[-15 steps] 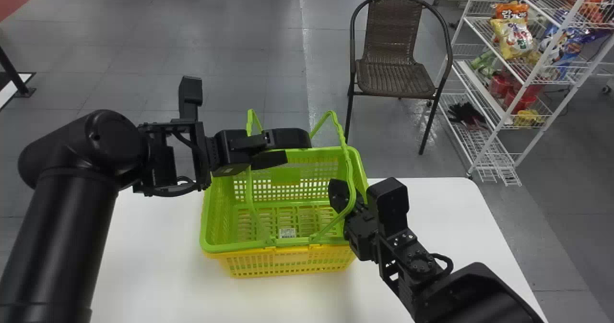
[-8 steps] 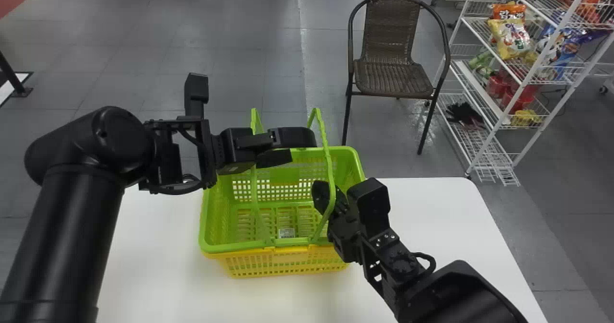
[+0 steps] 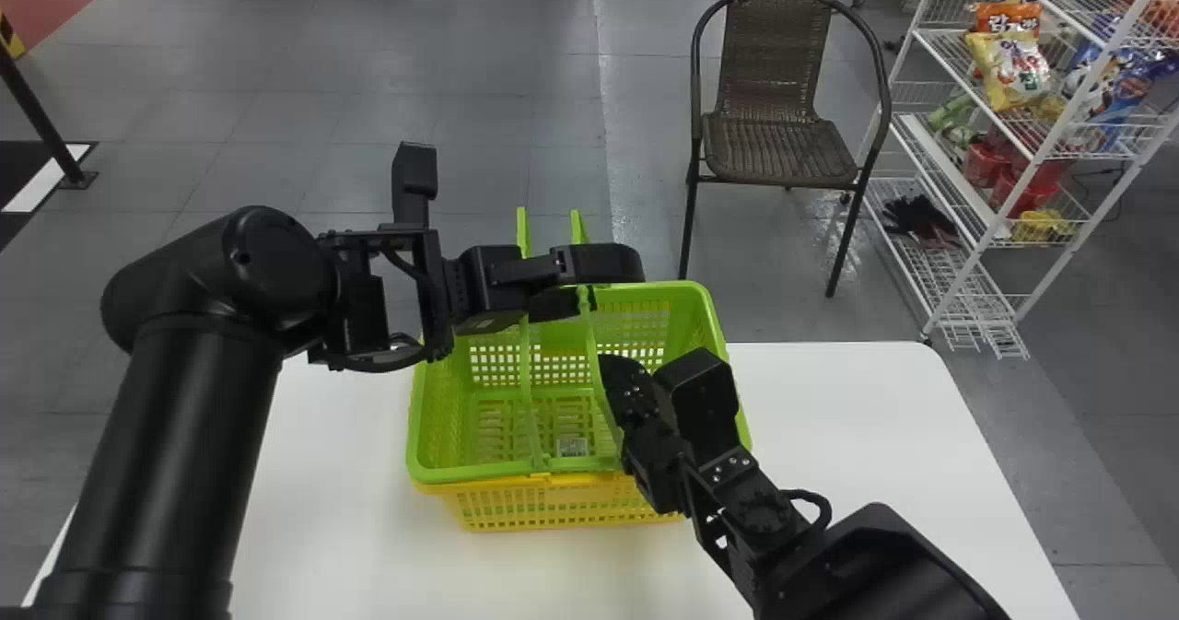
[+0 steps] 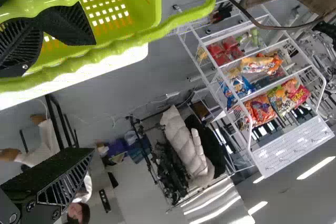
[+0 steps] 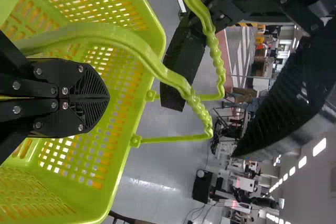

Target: Grasp handle with right gripper to insert into left gripper then lift and swing left to center

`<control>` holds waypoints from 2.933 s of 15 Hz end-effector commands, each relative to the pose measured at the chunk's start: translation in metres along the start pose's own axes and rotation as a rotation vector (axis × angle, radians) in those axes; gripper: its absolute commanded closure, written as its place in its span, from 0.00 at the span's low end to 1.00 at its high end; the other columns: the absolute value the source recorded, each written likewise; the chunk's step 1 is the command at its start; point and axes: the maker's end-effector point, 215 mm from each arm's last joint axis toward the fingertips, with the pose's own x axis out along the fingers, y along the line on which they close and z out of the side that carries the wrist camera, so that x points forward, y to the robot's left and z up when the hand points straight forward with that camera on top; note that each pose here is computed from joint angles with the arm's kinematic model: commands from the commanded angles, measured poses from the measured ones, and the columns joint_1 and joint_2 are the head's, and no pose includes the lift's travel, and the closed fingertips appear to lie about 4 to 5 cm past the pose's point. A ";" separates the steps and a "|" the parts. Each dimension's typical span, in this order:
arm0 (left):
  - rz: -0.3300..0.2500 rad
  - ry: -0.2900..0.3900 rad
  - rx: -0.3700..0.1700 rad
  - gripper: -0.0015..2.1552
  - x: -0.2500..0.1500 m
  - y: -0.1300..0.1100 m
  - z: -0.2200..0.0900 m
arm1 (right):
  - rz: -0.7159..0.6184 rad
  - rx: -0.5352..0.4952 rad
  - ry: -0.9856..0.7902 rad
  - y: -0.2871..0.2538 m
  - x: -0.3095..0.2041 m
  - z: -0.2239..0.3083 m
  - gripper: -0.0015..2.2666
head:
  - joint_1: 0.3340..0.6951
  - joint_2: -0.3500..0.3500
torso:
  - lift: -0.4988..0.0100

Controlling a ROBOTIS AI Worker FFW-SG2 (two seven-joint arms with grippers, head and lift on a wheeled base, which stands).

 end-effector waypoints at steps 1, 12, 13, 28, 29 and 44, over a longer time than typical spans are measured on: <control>-0.002 0.000 0.005 0.04 0.002 -0.002 0.001 | 0.000 -0.001 0.004 0.001 -0.003 -0.004 0.90 | 1.00 0.44 | 0.98; -0.067 -0.015 -0.049 0.03 0.005 -0.011 0.001 | -0.211 0.144 -0.131 -0.106 -0.111 -0.036 0.78 | 1.00 0.27 | 0.98; -0.067 -0.017 -0.048 0.03 0.004 -0.012 0.003 | -0.228 0.153 -0.157 -0.113 -0.126 -0.039 0.70 | 1.00 0.25 | 0.98; -0.183 0.064 -0.094 0.03 -0.011 -0.077 0.032 | -0.371 0.156 -0.340 -0.131 -0.265 -0.109 0.04 | 1.00 0.01 | 0.98; -0.192 0.084 -0.102 0.03 -0.012 -0.083 0.029 | -0.381 0.155 -0.346 -0.134 -0.269 -0.110 0.04 | 1.00 0.00 | 0.98; -0.311 0.035 -0.061 0.16 -0.069 -0.175 0.150 | -0.409 0.157 -0.312 -0.135 -0.287 -0.139 0.04 | 1.00 0.00 | 0.98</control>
